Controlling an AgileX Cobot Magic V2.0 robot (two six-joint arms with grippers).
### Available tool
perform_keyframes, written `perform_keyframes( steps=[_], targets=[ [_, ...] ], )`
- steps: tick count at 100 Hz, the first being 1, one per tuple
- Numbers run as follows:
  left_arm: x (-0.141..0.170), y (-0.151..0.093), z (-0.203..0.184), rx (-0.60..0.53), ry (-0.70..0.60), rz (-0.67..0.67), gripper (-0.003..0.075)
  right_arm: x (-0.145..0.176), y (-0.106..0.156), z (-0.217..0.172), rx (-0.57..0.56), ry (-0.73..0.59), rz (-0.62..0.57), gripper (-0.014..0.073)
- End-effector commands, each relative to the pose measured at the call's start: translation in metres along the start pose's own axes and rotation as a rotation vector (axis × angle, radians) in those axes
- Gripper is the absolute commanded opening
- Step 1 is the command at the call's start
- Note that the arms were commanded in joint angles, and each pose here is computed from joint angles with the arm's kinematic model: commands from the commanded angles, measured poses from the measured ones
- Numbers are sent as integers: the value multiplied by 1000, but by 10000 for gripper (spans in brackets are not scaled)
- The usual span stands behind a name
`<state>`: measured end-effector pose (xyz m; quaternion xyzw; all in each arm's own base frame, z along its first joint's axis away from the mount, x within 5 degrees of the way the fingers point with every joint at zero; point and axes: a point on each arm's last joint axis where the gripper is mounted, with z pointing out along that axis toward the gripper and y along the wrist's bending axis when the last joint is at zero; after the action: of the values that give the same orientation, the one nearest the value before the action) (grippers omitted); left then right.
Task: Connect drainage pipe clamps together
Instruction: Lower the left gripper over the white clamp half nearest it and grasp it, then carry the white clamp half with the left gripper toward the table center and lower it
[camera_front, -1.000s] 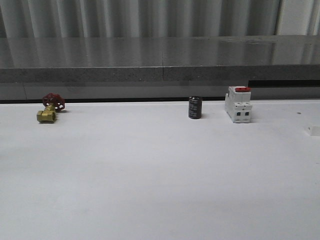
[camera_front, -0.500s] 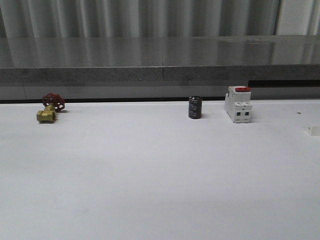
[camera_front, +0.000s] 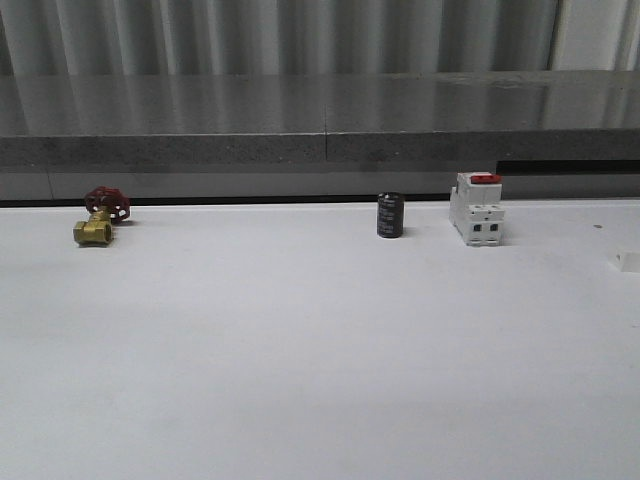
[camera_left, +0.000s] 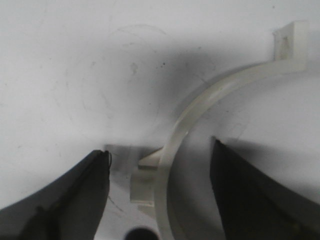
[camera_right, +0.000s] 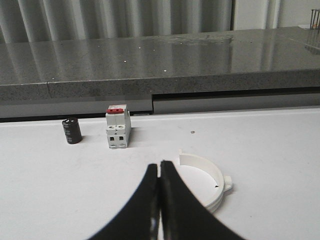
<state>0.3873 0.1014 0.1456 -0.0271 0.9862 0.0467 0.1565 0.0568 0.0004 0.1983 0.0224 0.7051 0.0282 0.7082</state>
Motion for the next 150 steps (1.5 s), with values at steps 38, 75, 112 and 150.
perform_keyframes(
  steps=[38,75,112,150],
  targets=[
    [-14,-3,-34,58,-100,-99,-20,-15,1,-3,-6,-121,-10,-67],
    [-19,-88,-90,191,-135,-40,-20,-15,1,-3,-6,-121,-10,-67],
    [2,-221,-110,299,-158,40,-20,-15,1,-3,-6,-121,-10,-67],
    [8,-270,-98,271,-117,62,-20,-15,1,-3,-6,-121,-10,-67]
  ],
)
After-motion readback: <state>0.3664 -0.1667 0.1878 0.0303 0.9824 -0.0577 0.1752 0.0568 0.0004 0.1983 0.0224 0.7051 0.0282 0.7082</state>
